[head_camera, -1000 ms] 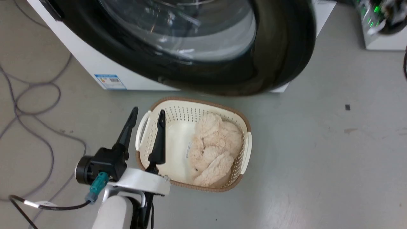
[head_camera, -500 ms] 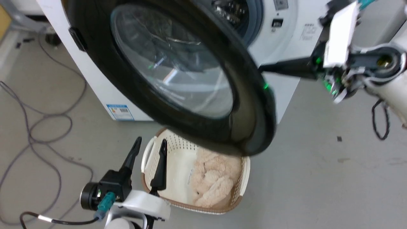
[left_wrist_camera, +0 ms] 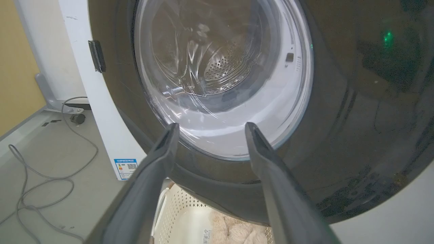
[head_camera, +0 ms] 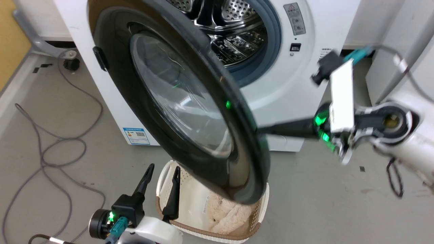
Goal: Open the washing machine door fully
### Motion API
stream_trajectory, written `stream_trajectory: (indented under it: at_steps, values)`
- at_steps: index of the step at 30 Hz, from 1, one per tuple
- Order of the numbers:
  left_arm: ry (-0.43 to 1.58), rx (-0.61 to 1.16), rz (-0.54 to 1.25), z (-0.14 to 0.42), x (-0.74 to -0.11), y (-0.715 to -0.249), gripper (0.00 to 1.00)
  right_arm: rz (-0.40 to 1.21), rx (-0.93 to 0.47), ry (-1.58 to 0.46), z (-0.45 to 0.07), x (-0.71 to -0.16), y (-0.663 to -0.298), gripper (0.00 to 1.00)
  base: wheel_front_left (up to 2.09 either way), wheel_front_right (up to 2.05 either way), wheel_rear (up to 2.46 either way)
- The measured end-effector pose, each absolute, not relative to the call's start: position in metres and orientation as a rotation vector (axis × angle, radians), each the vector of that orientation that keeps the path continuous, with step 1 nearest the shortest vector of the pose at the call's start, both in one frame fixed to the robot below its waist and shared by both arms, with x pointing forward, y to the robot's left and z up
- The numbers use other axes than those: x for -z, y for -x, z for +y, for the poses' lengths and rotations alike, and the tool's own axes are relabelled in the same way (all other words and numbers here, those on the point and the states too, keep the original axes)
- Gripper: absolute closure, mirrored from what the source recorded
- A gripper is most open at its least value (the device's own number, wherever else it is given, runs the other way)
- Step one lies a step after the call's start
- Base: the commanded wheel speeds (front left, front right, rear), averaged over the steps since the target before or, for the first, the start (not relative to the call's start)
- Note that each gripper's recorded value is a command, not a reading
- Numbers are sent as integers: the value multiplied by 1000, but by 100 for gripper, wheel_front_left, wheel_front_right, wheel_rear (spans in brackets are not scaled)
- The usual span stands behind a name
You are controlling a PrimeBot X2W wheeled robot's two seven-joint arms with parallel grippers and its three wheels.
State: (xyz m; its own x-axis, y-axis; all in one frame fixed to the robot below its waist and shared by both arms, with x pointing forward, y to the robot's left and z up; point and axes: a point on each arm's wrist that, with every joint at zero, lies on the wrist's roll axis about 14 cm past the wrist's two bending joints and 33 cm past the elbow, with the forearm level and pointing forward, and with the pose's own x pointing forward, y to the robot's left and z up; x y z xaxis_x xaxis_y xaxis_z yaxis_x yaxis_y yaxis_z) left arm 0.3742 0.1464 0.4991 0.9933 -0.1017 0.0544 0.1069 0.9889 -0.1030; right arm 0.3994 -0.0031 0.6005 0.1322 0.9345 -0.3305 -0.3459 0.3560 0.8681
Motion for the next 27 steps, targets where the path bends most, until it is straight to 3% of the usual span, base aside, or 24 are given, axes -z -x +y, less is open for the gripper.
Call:
stream_trajectory:
  at_steps: [12,18,19,21,22,27]
  values:
    - [96,73,-44,157,-497,-359,0,1134,-1225,-729,48,-588,-342,100,0,0,0]
    - [97,76,-38,155,-495,-354,0,989,-1153,-864,53,-597,-352,100,0,0,0]
    - [97,77,-38,155,-495,-354,0,949,-1122,-890,51,-596,-356,80,0,0,0]
    - [97,82,-40,153,-496,-354,0,866,-1040,-973,44,-593,-367,18,0,0,0]
    - [97,82,-41,152,-496,-355,0,825,-999,-1017,40,-590,-371,0,0,0,0]
    - [98,89,-43,150,-497,-355,0,605,-783,-1249,7,-585,-389,0,0,0,0]
